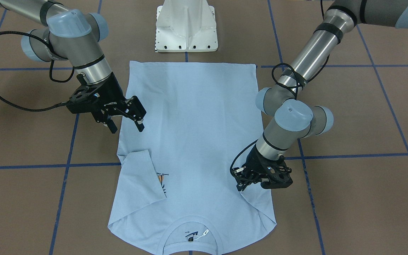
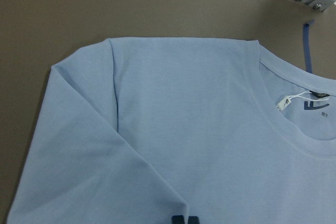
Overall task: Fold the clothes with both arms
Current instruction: 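Fold the other sleeve inward with the left gripper while the right gripper holds, then move both grippers down to the shirt hem corners nearest the robot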
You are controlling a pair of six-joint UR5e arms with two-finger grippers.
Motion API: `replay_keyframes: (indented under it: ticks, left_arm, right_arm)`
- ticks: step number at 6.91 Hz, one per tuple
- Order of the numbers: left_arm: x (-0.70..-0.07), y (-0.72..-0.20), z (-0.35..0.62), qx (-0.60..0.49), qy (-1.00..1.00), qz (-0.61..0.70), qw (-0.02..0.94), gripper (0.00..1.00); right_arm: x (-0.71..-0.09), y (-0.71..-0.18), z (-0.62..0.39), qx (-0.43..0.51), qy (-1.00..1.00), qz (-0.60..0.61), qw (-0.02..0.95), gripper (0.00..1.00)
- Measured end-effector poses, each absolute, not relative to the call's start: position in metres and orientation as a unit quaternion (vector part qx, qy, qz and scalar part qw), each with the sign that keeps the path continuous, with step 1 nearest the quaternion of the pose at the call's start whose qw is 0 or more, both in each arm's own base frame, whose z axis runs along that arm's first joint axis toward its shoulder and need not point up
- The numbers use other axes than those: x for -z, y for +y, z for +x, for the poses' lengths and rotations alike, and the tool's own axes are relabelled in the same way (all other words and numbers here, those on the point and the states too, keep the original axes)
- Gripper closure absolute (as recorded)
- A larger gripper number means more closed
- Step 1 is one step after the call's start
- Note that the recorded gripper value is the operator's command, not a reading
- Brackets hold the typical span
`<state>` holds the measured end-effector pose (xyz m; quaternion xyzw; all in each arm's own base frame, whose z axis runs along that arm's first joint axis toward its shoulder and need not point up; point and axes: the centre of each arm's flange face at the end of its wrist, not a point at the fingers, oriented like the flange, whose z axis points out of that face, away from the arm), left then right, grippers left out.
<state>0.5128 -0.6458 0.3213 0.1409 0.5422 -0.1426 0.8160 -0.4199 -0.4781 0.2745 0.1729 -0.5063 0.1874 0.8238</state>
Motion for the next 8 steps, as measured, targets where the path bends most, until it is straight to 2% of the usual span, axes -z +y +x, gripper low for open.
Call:
replay_keyframes:
  ticks: [3, 4, 6, 8]
  left_arm:
    - [-0.302, -0.598, 0.489, 0.197, 0.586, 0.122, 0.776, 0.01]
    - [-0.296, -0.564, 0.474, 0.2, 0.605, 0.116, 0.762, 0.02]
    - [-0.299, -0.511, 0.454, 0.186, 0.624, 0.107, 0.752, 0.02]
    - [-0.298, -0.483, 0.429, 0.177, 0.636, 0.109, 0.743, 0.02]
  right_arm:
    - [-0.271, -0.468, -0.422, -0.194, -0.506, 0.16, 0.825, 0.04]
    - [-0.267, -0.447, -0.431, -0.205, -0.493, 0.133, 0.835, 0.01]
    - [-0.267, -0.354, -0.481, -0.261, -0.444, 0.097, 0.852, 0.01]
    - [-0.279, -0.258, -0.523, -0.311, -0.432, 0.073, 0.843, 0.02]
